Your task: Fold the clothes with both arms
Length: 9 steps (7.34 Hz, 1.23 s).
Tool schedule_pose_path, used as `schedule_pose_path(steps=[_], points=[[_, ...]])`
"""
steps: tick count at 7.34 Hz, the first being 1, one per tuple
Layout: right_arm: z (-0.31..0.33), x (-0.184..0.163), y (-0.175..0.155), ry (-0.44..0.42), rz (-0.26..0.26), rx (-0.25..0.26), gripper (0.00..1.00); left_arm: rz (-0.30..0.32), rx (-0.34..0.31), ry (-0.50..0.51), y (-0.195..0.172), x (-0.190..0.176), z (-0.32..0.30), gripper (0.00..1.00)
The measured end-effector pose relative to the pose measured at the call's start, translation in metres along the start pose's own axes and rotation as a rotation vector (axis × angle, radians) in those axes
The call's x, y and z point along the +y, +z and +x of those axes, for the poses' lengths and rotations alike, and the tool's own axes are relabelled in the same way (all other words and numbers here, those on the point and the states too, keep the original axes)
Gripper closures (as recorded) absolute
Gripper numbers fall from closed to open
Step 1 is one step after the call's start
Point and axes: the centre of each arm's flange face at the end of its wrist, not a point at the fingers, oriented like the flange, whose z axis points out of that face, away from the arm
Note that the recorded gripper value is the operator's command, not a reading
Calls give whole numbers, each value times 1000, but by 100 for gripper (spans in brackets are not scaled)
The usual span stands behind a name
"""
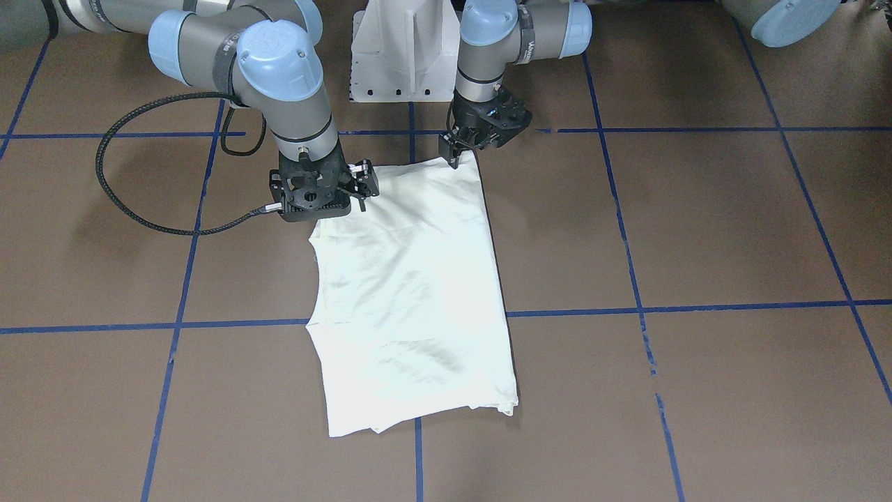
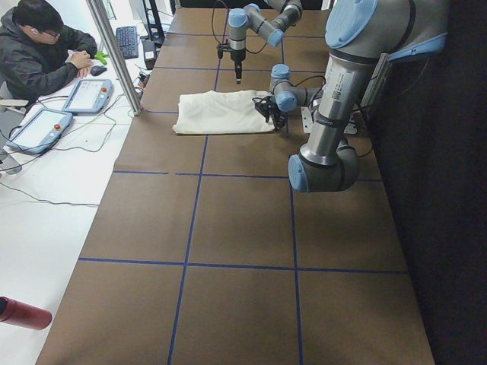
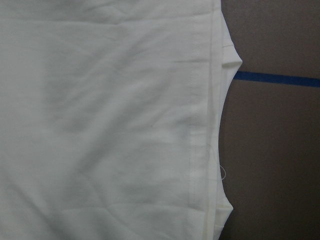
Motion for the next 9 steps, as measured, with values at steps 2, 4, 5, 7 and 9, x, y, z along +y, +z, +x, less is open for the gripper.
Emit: schedule_pose_path(steps=[2,4,5,7,9], points=[[0,0,0,0,0,1,0,7,-5,-1,4,-4,1,31],[1,0,1,1,-2,3,0,8,-9,-1,7,-5,1,52],[3,0,2,2,-3,5,0,6,-8,-1,7,-4,1,58],[4,0,4,1,-4,7,0,2,-3,3,5,-2,3,91],[6,1,4,2,-5,9,0,1,-1,9,4,-1,4,100]])
